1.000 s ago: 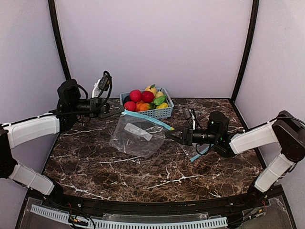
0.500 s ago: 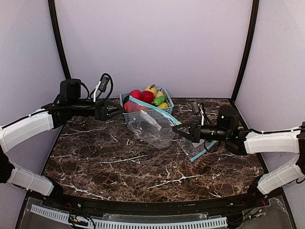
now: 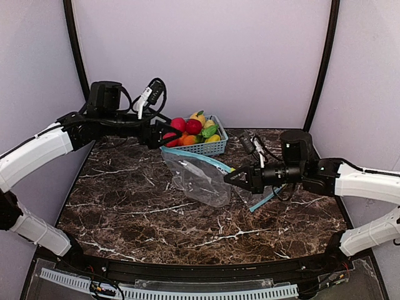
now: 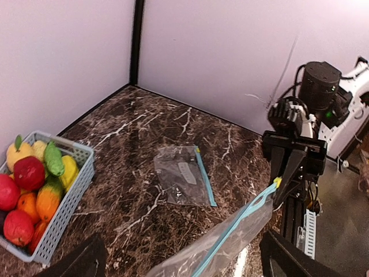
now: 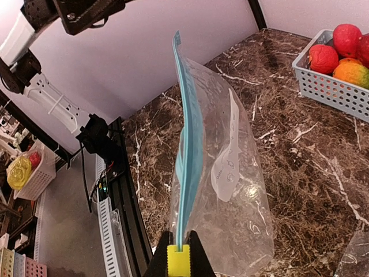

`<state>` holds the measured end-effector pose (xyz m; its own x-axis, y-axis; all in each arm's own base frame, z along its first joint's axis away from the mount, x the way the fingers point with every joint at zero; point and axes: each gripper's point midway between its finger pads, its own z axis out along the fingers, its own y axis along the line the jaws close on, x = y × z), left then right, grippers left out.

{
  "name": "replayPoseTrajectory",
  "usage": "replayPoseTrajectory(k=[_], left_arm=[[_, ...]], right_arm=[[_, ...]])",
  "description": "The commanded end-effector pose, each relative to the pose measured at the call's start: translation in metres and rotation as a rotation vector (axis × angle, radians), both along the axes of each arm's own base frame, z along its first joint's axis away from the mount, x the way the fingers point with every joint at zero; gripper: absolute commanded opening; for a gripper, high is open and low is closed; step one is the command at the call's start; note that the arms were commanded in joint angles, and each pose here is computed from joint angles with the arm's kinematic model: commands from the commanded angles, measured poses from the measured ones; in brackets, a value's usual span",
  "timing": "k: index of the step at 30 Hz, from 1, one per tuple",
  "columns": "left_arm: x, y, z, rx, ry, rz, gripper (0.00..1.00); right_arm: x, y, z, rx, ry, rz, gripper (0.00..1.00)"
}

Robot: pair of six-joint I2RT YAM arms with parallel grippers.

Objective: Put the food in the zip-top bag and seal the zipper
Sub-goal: Pass from the right arm to the left

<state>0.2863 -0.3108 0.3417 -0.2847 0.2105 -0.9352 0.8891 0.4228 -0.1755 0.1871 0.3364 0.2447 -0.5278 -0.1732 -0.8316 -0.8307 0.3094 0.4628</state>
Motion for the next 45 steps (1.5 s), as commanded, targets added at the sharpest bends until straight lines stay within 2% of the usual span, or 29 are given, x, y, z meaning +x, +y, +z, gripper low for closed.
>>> replayPoseTrajectory(k=[1,4,8,10,13,17,20,27,29,31,32,37,41,45], left_arm=[[-0.039,-0.041,-0.027,0.127,-0.011,-0.203,0.96],[-0.056,-0.052,-0.053,0.174,0.023,-0.283,0.95],[-0.076,-0.053,-0.086,0.231,0.076,-0.358,0.77],[-0.083,-0.054,-0.099,0.265,0.094,-0.379,0.72],[-0.082,-0.055,-0.105,0.281,0.099,-0.379,0.71],[-0.083,-0.056,-0.109,0.283,0.109,-0.384,0.61],[-0.087,-0.058,-0.112,0.278,0.131,-0.41,0.48],[-0.098,-0.06,-0.107,0.241,0.151,-0.471,0.04],[-0.1,-0.061,-0.104,0.228,0.152,-0.48,0.01],[-0.101,-0.06,-0.101,0.223,0.149,-0.483,0.01],[-0.102,-0.06,-0.1,0.221,0.147,-0.484,0.01],[-0.104,-0.057,-0.093,0.211,0.128,-0.485,0.01],[-0.109,-0.058,-0.088,0.186,0.144,-0.511,0.01],[-0.111,-0.059,-0.086,0.174,0.157,-0.524,0.01]], right_arm=[[-0.006,0.019,-0.005,-0.026,-0.009,0.039,0.0],[-0.013,0.03,-0.007,-0.03,0.003,0.086,0.0],[-0.018,0.038,-0.013,-0.047,0.021,0.122,0.0],[-0.019,0.04,-0.015,-0.051,0.028,0.134,0.0],[-0.024,0.042,-0.016,-0.055,0.037,0.167,0.0],[-0.029,0.043,-0.014,-0.051,0.035,0.194,0.0],[-0.029,0.044,-0.011,-0.047,0.025,0.202,0.0],[-0.022,0.039,-0.016,-0.077,0.015,0.151,0.0],[-0.019,0.036,-0.014,-0.073,0.003,0.122,0.14],[-0.018,0.029,-0.014,-0.07,-0.008,0.09,0.35],[-0.016,0.026,-0.011,-0.06,-0.022,0.07,0.41],[-0.015,0.005,0.012,0.03,-0.086,0.001,0.55],[-0.016,-0.002,0.024,0.082,-0.114,-0.018,0.53],[-0.017,0.001,0.028,0.098,-0.119,-0.007,0.41]])
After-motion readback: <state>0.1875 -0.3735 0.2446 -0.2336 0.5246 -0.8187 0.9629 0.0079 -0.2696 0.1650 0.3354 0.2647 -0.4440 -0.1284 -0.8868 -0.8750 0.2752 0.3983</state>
